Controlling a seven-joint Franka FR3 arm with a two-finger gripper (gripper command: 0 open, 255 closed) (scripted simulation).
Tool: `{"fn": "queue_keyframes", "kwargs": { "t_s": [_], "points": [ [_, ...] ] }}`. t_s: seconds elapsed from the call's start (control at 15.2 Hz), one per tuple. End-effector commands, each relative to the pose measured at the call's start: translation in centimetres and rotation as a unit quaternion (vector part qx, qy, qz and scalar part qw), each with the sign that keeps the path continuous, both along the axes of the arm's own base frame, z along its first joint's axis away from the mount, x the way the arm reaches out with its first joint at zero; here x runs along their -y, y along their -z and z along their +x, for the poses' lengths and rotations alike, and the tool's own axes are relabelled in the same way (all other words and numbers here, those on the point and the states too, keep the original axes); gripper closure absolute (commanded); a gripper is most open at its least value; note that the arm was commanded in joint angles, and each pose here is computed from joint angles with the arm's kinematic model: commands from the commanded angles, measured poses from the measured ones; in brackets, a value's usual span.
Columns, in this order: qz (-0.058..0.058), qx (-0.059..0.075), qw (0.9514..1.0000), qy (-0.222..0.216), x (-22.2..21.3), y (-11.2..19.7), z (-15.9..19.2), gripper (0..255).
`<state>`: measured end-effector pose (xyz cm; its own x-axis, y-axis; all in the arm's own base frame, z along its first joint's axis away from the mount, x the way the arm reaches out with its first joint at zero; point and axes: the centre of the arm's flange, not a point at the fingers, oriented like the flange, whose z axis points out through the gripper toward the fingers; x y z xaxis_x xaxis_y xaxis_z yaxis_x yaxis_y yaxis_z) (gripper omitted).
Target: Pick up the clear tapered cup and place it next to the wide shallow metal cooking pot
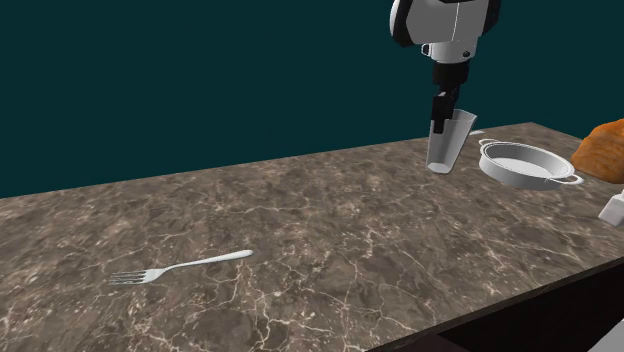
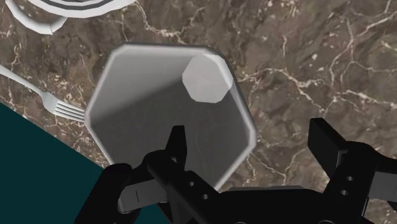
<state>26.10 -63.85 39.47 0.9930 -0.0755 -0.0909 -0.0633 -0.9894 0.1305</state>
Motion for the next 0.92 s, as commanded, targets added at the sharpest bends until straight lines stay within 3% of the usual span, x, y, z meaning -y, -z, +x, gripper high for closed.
{"fn": "queue_keyframes", "kwargs": {
  "t_s": [0.0, 0.07, 0.33, 0.86],
  "points": [
    [0.0, 0.0, 1.0, 0.0, 0.0, 0.0, 0.0, 0],
    [0.0, 0.0, 1.0, 0.0, 0.0, 0.0, 0.0, 0],
    [0.0, 0.0, 1.0, 0.0, -0.6, -4.9, 0.5, 0],
    [0.0, 0.0, 1.0, 0.0, -0.6, -4.9, 0.5, 0]
  ]
}}
